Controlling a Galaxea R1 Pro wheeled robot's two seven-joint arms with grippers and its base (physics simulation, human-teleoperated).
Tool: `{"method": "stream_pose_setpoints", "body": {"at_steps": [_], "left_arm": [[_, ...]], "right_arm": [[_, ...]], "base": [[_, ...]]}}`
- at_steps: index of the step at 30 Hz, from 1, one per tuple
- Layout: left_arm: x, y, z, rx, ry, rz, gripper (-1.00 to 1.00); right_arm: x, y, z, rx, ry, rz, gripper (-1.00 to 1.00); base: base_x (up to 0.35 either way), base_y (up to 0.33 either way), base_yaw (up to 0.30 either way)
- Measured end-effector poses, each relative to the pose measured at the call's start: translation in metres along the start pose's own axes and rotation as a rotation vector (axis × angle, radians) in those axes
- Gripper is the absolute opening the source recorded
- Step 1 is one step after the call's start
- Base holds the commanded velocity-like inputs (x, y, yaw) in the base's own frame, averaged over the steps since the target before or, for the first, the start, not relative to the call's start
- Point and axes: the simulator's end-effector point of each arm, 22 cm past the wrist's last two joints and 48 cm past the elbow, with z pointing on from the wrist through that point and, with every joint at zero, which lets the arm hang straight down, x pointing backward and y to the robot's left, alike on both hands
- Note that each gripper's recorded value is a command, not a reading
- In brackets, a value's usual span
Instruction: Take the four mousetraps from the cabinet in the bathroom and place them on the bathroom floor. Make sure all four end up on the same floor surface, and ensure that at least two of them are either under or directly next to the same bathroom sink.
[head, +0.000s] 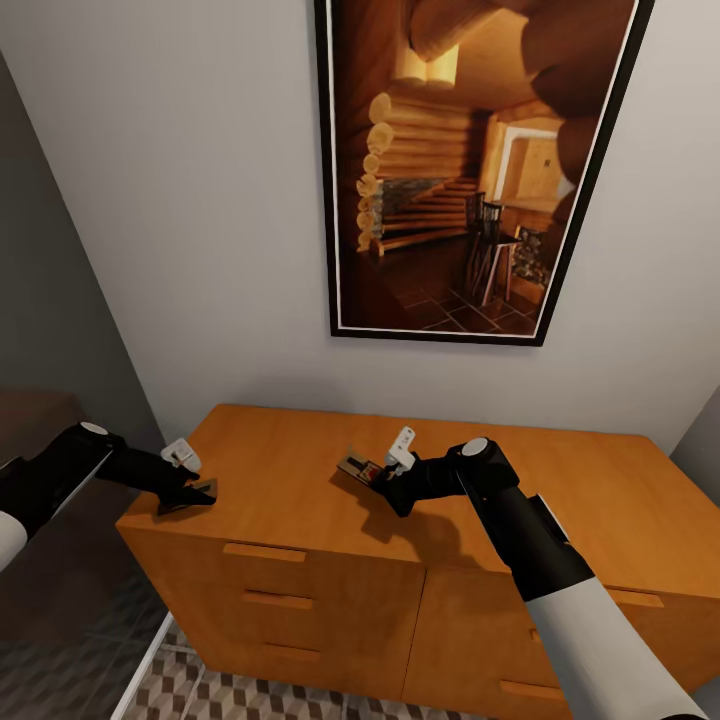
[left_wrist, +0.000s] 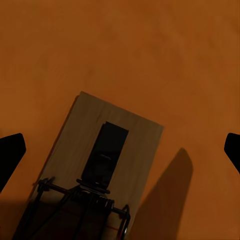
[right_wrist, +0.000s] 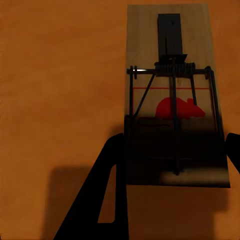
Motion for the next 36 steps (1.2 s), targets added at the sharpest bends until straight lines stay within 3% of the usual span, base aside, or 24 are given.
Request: {"method": "stream_pose_setpoints", "body": {"at_steps": [36], "left_arm": [[0.015, 0.014, -0.013, -0.040, 0.038, 0.003, 1.00]], "right_arm": [[0.000, 0.000, 0.000, 0.000, 0.000, 0.000, -1.00]], "base": [[0.000, 0.000, 0.000]]}}
